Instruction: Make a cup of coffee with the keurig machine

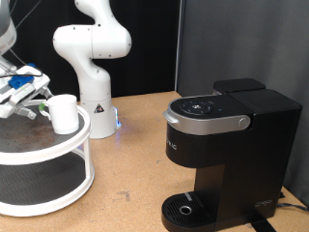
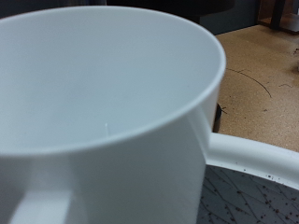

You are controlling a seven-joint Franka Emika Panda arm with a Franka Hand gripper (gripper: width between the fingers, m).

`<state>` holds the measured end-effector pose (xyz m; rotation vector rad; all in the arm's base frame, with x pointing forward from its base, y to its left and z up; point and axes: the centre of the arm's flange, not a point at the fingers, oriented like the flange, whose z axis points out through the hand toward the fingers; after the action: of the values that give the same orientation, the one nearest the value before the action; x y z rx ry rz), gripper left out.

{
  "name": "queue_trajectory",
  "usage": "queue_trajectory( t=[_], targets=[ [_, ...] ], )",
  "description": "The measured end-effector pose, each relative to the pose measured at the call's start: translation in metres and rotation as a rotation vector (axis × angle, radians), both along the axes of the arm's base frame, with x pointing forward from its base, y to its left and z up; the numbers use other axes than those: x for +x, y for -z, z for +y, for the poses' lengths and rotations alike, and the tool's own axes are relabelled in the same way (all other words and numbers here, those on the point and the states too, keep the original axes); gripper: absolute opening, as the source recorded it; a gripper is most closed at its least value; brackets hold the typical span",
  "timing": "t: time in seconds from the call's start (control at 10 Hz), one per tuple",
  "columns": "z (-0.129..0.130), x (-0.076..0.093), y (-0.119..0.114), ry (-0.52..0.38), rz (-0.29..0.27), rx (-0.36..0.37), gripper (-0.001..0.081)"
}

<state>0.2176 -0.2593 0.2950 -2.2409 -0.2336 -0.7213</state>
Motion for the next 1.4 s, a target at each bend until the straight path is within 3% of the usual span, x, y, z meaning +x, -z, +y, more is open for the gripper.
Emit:
queue_trajectory(
  t=[0.1, 0.3, 0.4, 0.5, 0.6, 0.7, 0.8, 1.1, 1.4],
  targets=[
    [0.002, 0.0, 0.001, -0.002, -0.001, 0.003, 0.0807],
    [0.005, -0.002, 0.005, -0.006, -0.001, 0.005, 0.0546],
    [0.006, -0.002, 0.006, -0.006, 0.0, 0.005, 0.0546],
    [0.007, -0.003, 0.007, -0.006, 0.002, 0.005, 0.036],
    [0.007, -0.003, 0.008, -0.003, 0.003, 0.003, 0.0226],
    [0.007, -0.003, 0.009, 0.001, 0.006, -0.002, 0.0226],
    [0.007, -0.004, 0.01, 0.004, 0.008, -0.004, 0.007],
    [0.007, -0.005, 0.008, 0.024, 0.027, 0.01, 0.0071],
    [0.006, -0.002, -0.014, 0.047, 0.017, 0.045, 0.0071]
  ],
)
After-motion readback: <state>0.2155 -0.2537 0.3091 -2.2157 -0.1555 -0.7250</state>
